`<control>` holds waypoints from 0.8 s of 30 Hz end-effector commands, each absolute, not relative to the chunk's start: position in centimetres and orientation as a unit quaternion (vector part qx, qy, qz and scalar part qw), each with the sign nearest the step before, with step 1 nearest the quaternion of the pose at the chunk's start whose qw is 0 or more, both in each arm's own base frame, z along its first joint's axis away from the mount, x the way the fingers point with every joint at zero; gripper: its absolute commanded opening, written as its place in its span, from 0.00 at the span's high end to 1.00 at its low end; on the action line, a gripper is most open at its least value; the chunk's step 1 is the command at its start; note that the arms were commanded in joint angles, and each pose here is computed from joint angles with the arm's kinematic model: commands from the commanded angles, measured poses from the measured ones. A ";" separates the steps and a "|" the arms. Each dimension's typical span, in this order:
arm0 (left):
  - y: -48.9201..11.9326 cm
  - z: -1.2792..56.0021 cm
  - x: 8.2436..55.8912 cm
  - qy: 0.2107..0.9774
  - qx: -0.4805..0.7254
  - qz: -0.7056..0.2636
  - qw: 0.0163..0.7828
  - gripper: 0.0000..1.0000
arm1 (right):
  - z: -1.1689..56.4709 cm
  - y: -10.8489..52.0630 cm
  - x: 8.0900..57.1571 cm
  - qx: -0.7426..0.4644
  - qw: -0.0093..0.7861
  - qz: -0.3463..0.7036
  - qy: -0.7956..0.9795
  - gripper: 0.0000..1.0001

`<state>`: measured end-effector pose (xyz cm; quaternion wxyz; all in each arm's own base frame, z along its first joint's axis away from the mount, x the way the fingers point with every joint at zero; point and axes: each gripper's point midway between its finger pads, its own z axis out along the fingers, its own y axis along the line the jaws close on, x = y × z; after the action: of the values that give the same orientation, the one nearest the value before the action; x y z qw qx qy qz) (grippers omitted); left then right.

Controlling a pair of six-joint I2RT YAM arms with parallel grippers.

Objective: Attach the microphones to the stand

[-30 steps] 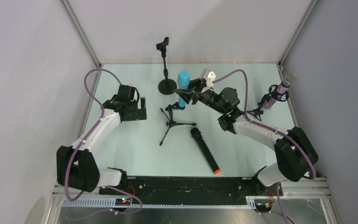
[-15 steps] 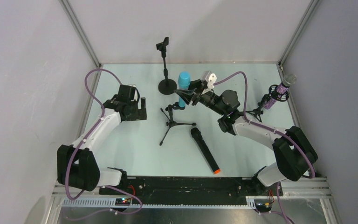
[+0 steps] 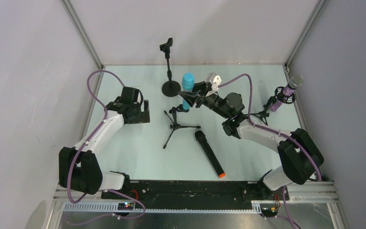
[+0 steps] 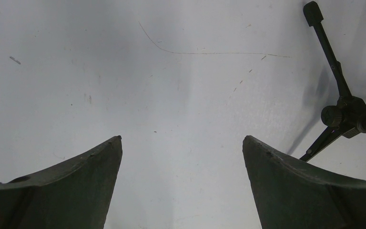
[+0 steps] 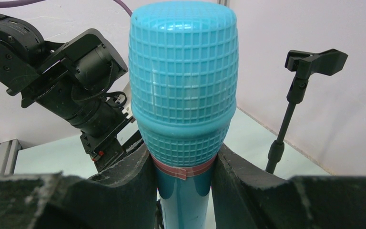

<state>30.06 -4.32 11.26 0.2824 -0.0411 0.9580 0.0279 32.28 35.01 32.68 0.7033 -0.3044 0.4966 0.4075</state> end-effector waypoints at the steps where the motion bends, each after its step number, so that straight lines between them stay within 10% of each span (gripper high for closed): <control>1: -4.2 11.9 31.0 0.952 -0.035 0.036 0.301 0.00 | 28.1 35.7 32.5 -0.312 0.662 0.407 0.547 1.00; 24: -4.3 12.0 31.0 0.952 -0.035 0.032 0.302 0.00 | 23.3 35.8 32.2 -0.326 0.644 0.403 0.562 1.00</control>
<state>30.07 -4.23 11.11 0.2802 -0.0413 0.9585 0.0312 32.30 34.68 31.63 0.7248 -0.2921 0.4726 0.4075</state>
